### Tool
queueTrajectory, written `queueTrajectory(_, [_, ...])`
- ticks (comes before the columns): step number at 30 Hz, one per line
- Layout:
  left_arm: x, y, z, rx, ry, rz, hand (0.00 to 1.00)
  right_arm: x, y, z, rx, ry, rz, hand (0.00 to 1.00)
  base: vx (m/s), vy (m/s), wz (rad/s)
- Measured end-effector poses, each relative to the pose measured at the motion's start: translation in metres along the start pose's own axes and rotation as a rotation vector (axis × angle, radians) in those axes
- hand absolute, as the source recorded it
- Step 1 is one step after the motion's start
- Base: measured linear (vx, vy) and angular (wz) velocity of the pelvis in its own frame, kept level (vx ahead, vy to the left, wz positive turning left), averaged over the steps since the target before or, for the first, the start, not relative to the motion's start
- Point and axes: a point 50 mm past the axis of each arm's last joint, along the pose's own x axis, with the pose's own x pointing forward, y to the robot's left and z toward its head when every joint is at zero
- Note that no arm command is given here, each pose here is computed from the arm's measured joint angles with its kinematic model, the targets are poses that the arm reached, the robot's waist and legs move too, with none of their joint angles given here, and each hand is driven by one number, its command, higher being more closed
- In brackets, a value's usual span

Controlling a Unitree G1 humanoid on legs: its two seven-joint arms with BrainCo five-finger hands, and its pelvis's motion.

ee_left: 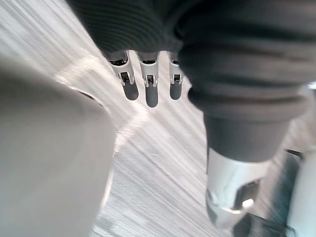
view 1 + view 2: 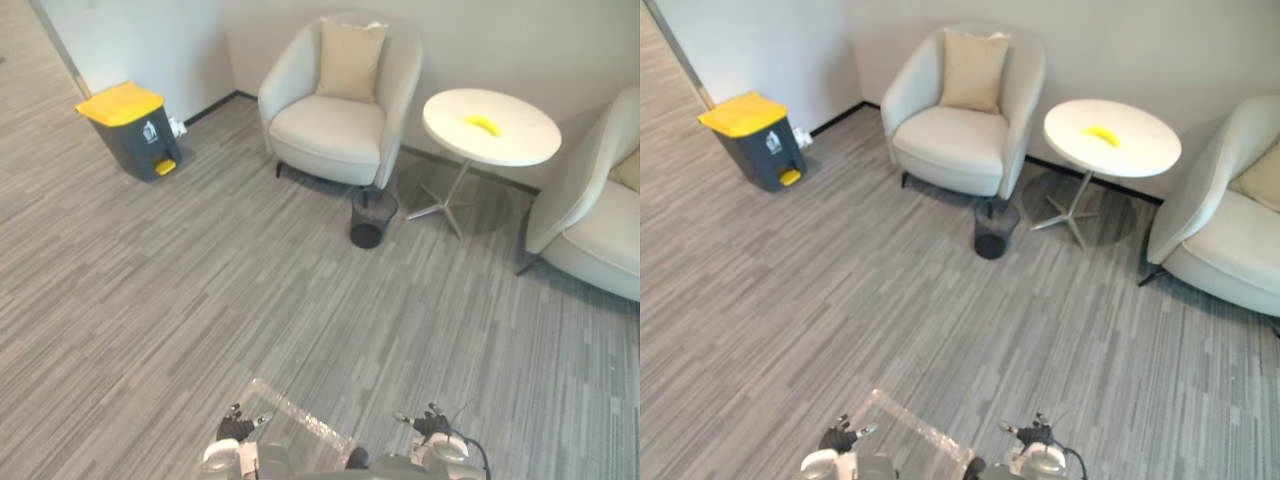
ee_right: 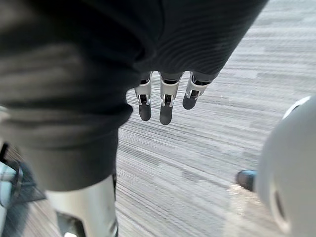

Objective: Organize the slippers on the shoe rack

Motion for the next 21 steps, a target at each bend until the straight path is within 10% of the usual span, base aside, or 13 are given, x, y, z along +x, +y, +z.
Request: queueTrajectory(21, [0.004, 0.003, -0.007, 0.135, 0.054, -0.018, 0.00, -0.001, -0.014, -0.025, 0.074, 0.116, -0.051, 0.00, 0.12, 0.078, -0.22])
